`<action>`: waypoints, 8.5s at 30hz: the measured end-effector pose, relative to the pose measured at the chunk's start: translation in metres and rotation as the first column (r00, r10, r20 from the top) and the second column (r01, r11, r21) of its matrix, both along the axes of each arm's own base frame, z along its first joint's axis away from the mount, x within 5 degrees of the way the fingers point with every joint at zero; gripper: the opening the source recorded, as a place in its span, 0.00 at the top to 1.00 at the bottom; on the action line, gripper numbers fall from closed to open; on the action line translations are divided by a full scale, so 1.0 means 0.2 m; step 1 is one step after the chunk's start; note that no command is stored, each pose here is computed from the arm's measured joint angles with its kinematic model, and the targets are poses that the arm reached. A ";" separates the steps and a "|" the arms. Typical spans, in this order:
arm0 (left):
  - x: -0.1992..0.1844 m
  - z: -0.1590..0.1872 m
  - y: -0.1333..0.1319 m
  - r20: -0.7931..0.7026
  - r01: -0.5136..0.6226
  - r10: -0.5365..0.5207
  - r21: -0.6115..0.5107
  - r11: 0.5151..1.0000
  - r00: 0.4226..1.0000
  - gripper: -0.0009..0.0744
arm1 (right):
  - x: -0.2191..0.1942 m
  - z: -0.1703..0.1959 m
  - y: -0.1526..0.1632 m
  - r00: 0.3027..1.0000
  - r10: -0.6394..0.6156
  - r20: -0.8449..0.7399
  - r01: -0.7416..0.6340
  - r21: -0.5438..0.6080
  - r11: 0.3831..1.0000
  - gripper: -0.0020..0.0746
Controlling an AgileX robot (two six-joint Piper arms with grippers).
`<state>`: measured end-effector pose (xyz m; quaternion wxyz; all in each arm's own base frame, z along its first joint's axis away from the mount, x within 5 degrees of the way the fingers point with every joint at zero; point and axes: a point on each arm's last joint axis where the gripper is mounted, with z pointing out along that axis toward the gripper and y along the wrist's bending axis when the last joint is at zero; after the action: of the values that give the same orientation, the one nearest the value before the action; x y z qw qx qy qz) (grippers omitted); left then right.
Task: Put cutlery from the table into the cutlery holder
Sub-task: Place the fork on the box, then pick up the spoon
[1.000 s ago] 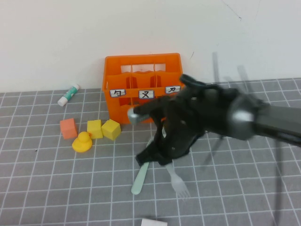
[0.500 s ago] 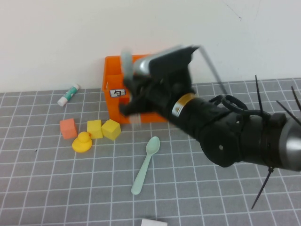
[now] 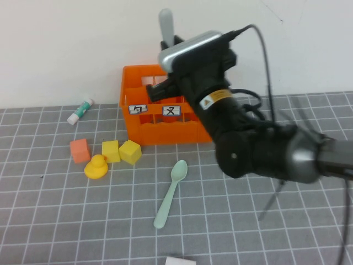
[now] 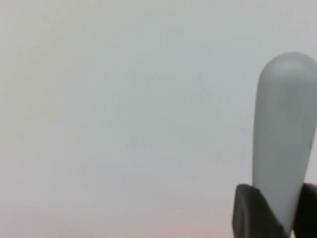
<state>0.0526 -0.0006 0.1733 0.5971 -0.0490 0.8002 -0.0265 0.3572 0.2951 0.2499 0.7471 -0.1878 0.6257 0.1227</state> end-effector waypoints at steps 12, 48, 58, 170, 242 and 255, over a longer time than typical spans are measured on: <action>0.00 0.00 0.00 0.000 0.000 0.000 0.000 1.000 1.000 0.99 | 0.27 -0.24 0.10 1.000 0.017 -0.006 -0.018 -0.092 0.996 0.76; 0.00 0.00 0.00 0.000 0.000 0.000 0.000 1.000 1.000 0.99 | -0.55 0.18 -0.26 0.981 0.174 -0.090 -0.185 -0.130 0.974 0.89; 0.00 0.00 0.00 0.000 0.000 0.000 0.000 1.000 1.000 0.99 | -1.01 0.20 -0.64 0.940 0.312 -0.135 -0.340 -0.341 0.876 0.98; 0.01 0.05 -0.06 0.048 -0.023 0.092 -0.765 0.644 0.995 0.99 | -1.53 -0.40 -1.50 0.767 -0.485 -0.420 0.446 -0.194 0.874 0.98; 1.48 0.03 -1.08 -0.866 0.630 -0.267 0.070 0.774 0.424 0.37 | -1.53 -0.40 -1.50 0.767 -0.485 -0.420 0.446 -0.194 0.874 0.98; 1.57 -0.11 -1.15 -0.811 0.615 -0.335 0.038 0.788 0.480 0.41 | -1.53 -0.40 -1.50 0.767 -0.485 -0.420 0.446 -0.194 0.874 0.98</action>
<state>0.3670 -0.2314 0.1505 0.1643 0.2705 0.9478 -0.0380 0.0513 -0.0055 0.1689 0.5773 -0.0234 0.8145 -0.0517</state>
